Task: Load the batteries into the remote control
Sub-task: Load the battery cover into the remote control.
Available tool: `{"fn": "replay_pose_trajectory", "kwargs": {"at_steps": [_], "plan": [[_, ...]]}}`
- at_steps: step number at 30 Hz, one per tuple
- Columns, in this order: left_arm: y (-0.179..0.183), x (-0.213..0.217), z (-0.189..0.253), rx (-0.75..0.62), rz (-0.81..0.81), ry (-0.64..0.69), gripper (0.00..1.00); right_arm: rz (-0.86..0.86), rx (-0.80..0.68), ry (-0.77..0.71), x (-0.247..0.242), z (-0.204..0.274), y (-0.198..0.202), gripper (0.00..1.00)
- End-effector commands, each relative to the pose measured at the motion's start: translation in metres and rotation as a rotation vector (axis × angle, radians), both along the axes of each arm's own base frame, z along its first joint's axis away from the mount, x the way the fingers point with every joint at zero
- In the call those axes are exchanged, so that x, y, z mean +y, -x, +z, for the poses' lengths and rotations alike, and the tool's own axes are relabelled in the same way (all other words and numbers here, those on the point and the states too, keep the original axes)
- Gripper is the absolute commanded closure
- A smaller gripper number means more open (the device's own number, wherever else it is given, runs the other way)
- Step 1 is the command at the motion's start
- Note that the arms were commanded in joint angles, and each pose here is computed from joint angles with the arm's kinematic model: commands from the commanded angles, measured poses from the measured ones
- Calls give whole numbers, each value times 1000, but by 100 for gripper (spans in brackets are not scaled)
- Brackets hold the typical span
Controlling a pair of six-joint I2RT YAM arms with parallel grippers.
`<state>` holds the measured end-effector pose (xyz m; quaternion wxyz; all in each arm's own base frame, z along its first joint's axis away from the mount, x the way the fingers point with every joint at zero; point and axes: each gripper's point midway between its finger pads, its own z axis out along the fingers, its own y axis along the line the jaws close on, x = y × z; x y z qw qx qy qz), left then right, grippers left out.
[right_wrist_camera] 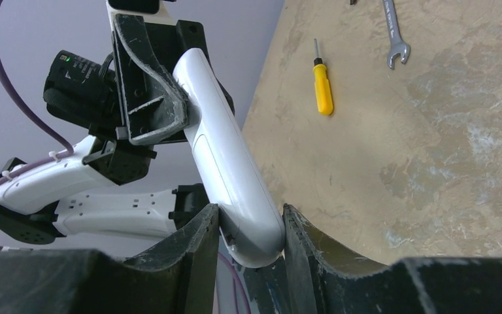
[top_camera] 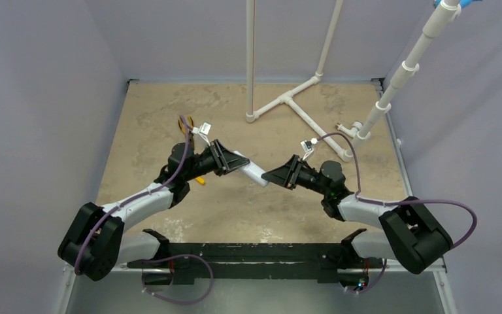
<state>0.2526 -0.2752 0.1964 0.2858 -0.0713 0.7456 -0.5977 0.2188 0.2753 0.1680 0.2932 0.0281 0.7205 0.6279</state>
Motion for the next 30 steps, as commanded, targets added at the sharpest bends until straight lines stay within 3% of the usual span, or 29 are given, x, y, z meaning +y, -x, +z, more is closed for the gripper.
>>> {"fn": "replay_pose_trajectory", "kwargs": {"at_steps": [1,6,7,11,15,27,30], "plan": [[-3,-4,30,-88,-11,49,100,24,-85,-49,8,26,-2,72],[-2,-4,31,-89,-10,49,100,22,-86,-48,8,26,-2,77],[-2,-4,31,-90,-10,50,100,22,-89,-49,8,26,-2,74],[-2,-3,32,-92,-7,50,100,14,-106,-60,7,31,-3,43],[-1,-3,32,-91,-7,50,100,6,-114,-85,6,36,-2,30],[-1,-2,41,-107,-3,63,100,32,-60,-320,14,55,-10,32],[-2,-2,42,-110,2,64,100,54,-48,-319,23,52,-10,34]]}}
